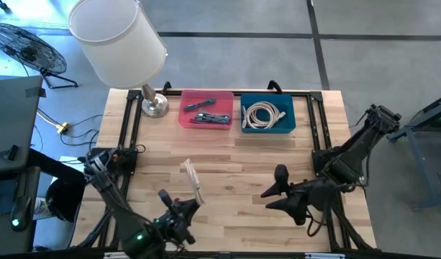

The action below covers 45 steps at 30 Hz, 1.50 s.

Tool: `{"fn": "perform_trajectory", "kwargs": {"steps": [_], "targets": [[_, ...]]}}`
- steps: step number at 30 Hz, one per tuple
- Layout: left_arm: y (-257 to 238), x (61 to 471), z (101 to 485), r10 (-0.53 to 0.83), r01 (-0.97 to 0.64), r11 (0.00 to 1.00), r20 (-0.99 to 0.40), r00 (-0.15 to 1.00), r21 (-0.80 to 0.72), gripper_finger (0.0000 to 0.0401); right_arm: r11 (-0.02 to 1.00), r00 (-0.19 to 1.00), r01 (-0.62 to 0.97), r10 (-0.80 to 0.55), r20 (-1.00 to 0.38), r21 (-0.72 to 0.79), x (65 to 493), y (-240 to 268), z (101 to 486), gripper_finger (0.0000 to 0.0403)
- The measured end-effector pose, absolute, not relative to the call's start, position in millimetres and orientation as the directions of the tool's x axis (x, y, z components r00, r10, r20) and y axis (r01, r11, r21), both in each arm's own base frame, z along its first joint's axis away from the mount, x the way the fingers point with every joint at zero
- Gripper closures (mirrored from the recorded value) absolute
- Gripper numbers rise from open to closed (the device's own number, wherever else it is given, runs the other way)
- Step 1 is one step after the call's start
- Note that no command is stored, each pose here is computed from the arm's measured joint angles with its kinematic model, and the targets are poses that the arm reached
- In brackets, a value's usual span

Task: Pick & Place USB Port
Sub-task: Put the brown HDMI cable into the blue bin

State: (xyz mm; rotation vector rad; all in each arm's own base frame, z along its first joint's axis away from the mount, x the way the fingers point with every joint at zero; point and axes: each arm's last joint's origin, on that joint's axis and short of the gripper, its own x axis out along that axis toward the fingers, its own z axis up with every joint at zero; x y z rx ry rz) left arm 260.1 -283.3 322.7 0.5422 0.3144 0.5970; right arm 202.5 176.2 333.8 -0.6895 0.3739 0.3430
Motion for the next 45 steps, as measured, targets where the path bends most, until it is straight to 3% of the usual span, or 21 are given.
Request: {"fn": "perform_trajectory", "kwargs": {"steps": [9, 18, 23, 28, 36, 45], "targets": [[-282, 279, 305, 0.612, -0.414, 0.689, -0.173, 0.772, 0.595, 0.0384, 0.723, 0.904, -0.378, 0.155, -0.398, -0.578, 215, 166, 339, 0.0222], [-290, 294, 320, 0.534, -0.3, 0.723, -0.229, 0.814, 0.622, 0.0384, 0.696, 0.909, -0.392, 0.191, -0.371, -0.602, 216, 167, 342, 0.0222], [-286, 321, 334, 0.426, -0.162, 0.75, -0.281, 0.86, 0.641, 0.0384, 0.689, 0.909, -0.397, 0.203, -0.365, -0.606, 216, 168, 343, 0.0222], [-275, 353, 350, 0.235, -0.004, 0.766, -0.273, 0.933, 0.643, 0.0384, 0.682, 0.908, -0.398, 0.197, -0.37, -0.613, 213, 171, 342, 0.0222], [-256, 378, 362, 0.067, 0.102, 0.752, -0.229, 0.971, 0.652, 0.0384, 0.623, 0.964, -0.194, -0.024, -0.266, -0.758, 181, 196, 344, 0.0222], [-247, 389, 368, -0.048, 0.169, 0.698, -0.191, 0.98, 0.696, 0.0384, 0.622, 0.942, 0.14, -0.324, -0.09, -0.77, 155, 205, 350, 0.0222]]}}
